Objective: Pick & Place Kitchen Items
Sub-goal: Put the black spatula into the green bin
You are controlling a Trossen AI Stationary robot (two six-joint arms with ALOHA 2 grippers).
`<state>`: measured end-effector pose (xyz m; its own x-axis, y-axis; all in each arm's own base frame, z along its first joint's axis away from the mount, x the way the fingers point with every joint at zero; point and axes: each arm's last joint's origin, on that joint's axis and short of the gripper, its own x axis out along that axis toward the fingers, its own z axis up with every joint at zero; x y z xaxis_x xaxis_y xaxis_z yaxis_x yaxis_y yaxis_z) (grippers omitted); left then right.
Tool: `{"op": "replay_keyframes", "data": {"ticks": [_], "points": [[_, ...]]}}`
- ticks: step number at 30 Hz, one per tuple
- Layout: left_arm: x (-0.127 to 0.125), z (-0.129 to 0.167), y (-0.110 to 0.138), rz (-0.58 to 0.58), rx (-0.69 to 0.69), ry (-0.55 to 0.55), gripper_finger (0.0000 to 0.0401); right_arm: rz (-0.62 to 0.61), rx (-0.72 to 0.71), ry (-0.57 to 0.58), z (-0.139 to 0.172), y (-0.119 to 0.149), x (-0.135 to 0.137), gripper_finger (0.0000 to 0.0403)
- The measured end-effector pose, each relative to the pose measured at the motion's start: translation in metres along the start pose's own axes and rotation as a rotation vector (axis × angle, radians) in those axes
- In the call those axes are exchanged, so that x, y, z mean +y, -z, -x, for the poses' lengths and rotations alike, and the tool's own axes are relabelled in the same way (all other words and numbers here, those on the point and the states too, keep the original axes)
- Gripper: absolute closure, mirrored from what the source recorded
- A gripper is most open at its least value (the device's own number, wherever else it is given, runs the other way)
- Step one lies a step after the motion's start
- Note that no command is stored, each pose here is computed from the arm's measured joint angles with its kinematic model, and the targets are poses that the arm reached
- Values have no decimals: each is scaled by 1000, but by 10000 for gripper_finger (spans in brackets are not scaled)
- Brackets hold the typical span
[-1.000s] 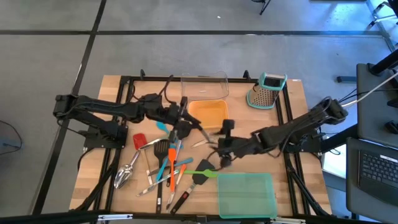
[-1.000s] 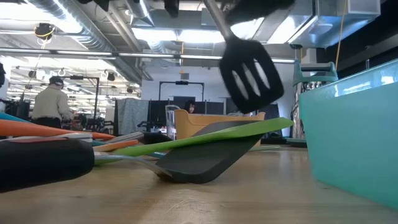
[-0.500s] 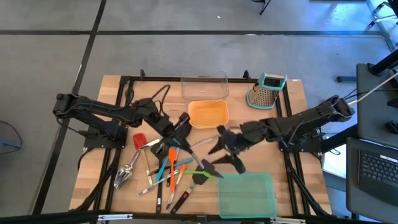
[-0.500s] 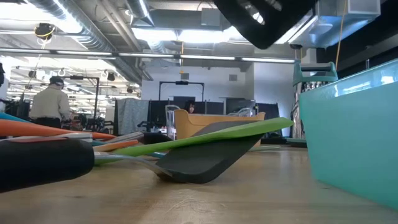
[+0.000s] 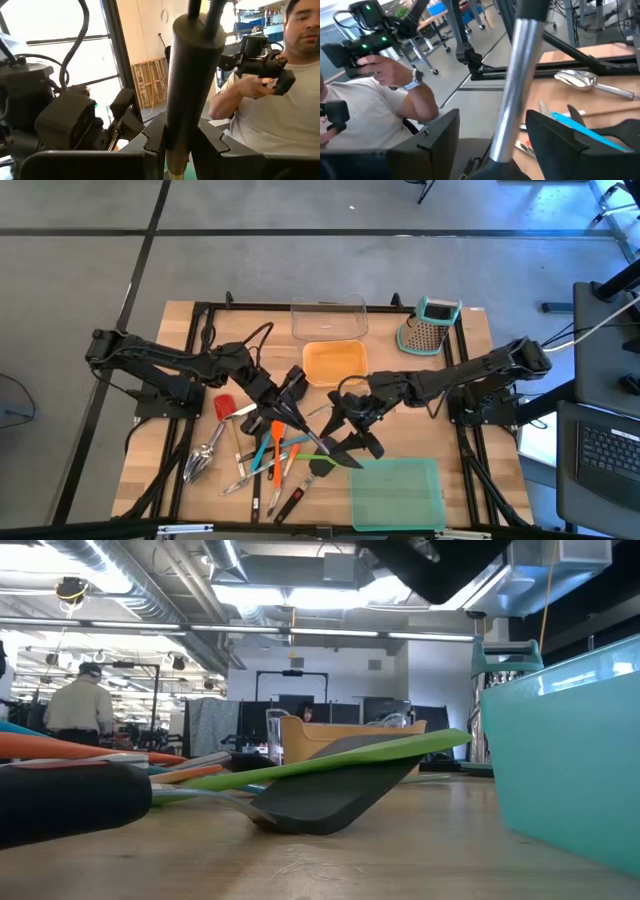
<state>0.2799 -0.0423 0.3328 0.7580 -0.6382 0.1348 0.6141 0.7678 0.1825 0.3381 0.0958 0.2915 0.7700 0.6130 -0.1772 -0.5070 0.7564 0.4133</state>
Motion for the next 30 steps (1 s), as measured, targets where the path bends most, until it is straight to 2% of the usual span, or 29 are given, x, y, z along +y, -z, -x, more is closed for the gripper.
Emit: {"op": "replay_keyframes", "data": {"ticks": [7,14,18,24,30], "points": [[1,-1,2,-12,4,-3,346,17,-34,-15,-9,3,-4,172],[3,-3,6,-21,15,-53,346,18,-37,-18,-16,8,-10,179],[3,-3,7,-15,24,-41,346,6,-25,-13,-18,10,-12,215],[3,-3,6,-16,26,-30,346,-2,-9,-14,-18,12,-13,335],[3,-3,7,-7,32,-36,346,13,10,-12,-18,14,-14,334]]}}
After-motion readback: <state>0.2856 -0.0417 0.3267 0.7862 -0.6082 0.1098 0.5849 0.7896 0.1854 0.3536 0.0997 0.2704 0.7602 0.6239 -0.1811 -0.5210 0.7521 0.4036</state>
